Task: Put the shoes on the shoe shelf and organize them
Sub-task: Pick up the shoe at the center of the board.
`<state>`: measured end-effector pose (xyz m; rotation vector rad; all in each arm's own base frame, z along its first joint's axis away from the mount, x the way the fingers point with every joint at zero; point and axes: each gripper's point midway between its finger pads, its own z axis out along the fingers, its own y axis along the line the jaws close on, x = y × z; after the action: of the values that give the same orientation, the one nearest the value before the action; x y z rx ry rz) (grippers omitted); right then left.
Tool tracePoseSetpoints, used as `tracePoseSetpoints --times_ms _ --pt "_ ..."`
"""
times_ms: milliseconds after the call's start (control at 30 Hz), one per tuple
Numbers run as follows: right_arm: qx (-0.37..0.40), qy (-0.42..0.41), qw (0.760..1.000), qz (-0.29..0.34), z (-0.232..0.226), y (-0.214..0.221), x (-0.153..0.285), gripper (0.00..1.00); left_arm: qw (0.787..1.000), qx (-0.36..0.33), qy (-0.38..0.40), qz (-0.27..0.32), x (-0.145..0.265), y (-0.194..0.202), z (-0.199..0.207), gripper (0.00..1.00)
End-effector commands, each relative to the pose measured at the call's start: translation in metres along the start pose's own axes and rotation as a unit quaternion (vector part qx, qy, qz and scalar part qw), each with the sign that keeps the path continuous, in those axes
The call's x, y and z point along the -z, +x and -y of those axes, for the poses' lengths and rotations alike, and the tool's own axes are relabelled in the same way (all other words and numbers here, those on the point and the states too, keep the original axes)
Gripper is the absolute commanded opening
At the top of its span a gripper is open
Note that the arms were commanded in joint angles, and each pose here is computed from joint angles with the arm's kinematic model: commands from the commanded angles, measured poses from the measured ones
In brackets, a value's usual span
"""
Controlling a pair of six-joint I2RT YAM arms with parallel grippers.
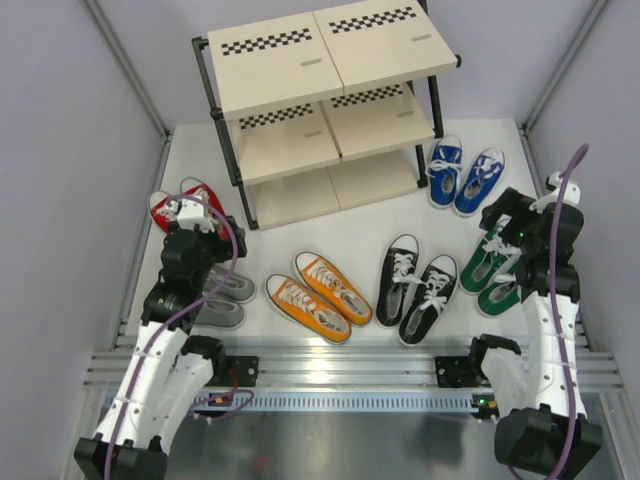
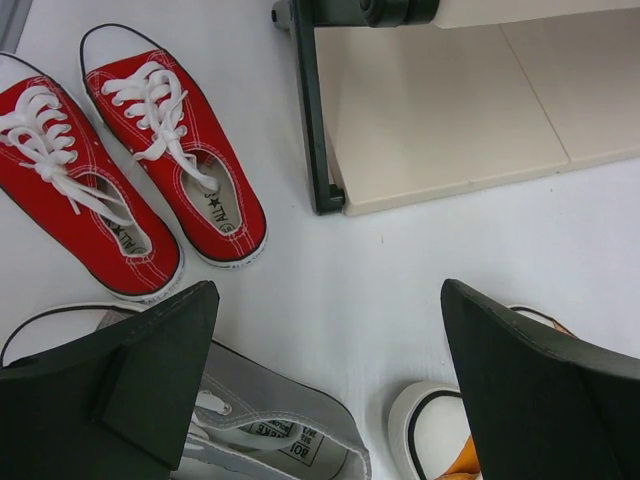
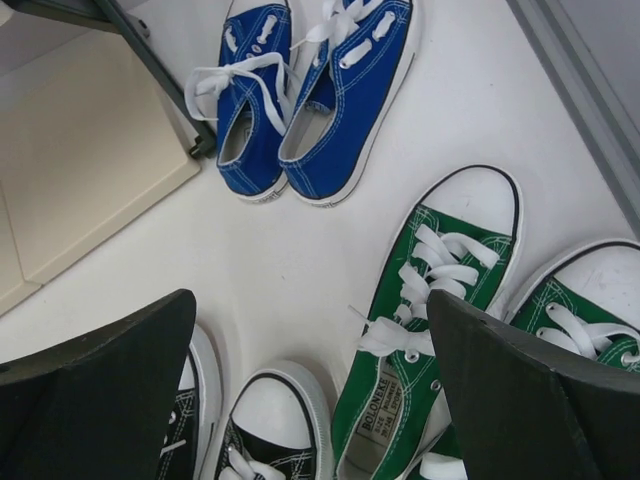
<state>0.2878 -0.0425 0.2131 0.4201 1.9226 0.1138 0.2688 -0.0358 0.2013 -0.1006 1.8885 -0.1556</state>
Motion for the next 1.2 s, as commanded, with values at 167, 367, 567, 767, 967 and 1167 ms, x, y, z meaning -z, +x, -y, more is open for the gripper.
tracePoseSetpoints --times_ms 167,367,567,767,967,1167 --pt "0.212 -0.329 0.92 0.024 -0.1 0.001 0.043 0.99 0.996 0.039 -0.063 0.038 -0.002 -0.03 -0.016 0.98" --pt "0.324 -0.458 0.827 0.017 -0.129 0.035 0.073 0.99 0.987 0.086 -0.134 0.002 -0.012 -0.024 -0.032 0.98" --pt "0.336 -0.481 0.81 0.004 -0.132 0.055 0.081 0.99 0.97 0.141 -0.196 -0.013 -0.029 -0.035 -0.044 0.9" --pt "0.342 -0.477 0.81 0.001 -0.131 0.059 0.084 1.0 0.945 0.187 -0.262 -0.053 -0.046 -0.033 -0.074 0.8" --pt "0.345 -0.475 0.81 0.004 -0.131 0.059 0.085 0.99 0.921 0.267 -0.266 -0.103 -0.066 -0.002 -0.115 0.68" --pt "0.348 -0.479 0.806 0.003 -0.133 0.062 0.086 0.99 0.903 0.304 -0.275 -0.127 -0.085 0.015 -0.142 0.54"
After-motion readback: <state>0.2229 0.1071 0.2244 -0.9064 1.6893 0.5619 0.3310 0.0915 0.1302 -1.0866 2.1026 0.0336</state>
